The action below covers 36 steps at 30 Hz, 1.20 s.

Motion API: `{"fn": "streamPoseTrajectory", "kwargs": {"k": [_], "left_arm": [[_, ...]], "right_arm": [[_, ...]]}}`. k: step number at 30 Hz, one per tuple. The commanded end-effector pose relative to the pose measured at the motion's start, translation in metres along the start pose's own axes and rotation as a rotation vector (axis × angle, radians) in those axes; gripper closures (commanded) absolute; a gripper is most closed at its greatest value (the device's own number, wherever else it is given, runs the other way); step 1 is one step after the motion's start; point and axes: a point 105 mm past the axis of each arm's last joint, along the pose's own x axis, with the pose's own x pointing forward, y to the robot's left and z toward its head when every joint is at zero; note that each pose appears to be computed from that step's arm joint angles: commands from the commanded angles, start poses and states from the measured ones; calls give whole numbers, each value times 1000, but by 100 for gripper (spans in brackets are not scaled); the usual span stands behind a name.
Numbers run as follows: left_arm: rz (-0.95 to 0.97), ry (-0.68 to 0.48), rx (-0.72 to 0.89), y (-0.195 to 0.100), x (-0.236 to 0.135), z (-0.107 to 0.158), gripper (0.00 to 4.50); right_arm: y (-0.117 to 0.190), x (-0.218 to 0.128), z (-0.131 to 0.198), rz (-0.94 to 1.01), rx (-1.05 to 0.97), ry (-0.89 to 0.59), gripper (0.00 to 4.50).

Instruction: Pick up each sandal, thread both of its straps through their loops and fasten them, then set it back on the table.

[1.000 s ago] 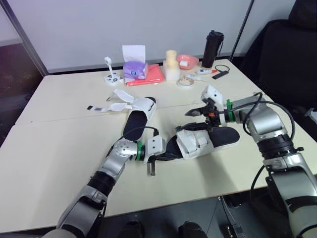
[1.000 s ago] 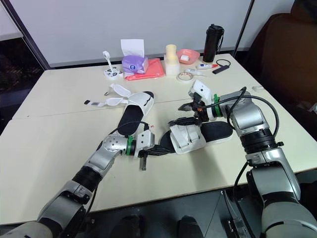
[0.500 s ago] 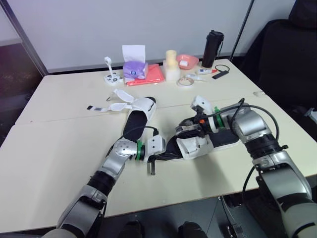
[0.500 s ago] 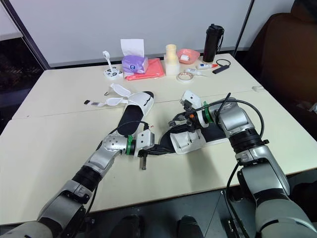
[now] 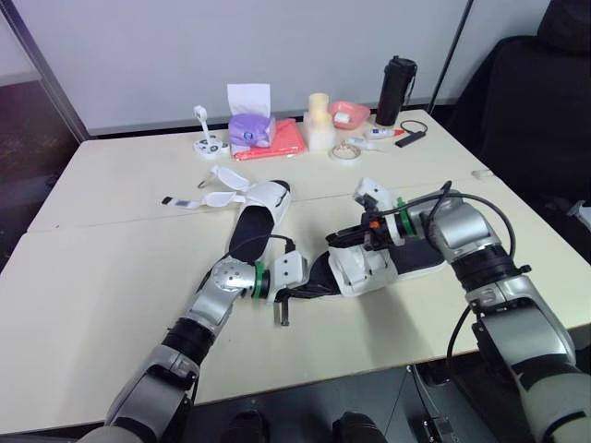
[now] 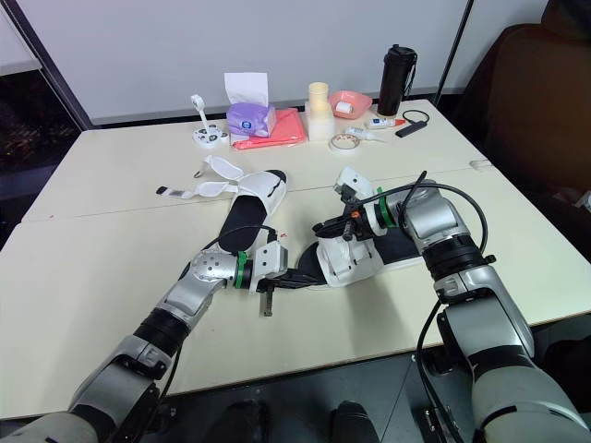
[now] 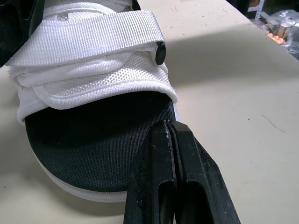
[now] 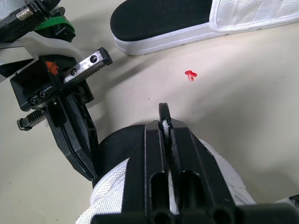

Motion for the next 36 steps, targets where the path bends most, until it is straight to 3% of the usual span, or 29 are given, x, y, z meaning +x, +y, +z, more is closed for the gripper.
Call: {"fn": "streamPoseTrajectory", "kwargs": {"k": [1,14,36], "left_arm": [[3,64,-29,-4,-4,-17,450],[-51,97,-1,-13,-3,-23,450],[-57,107,-8,-18,-5,-27,450]], "right_arm": [[3,-14,26,-5,-52,-64,447],[1,-37,39,-32,-40,-129,447],[-18,-20,39,-44,-6,-158,447]]}}
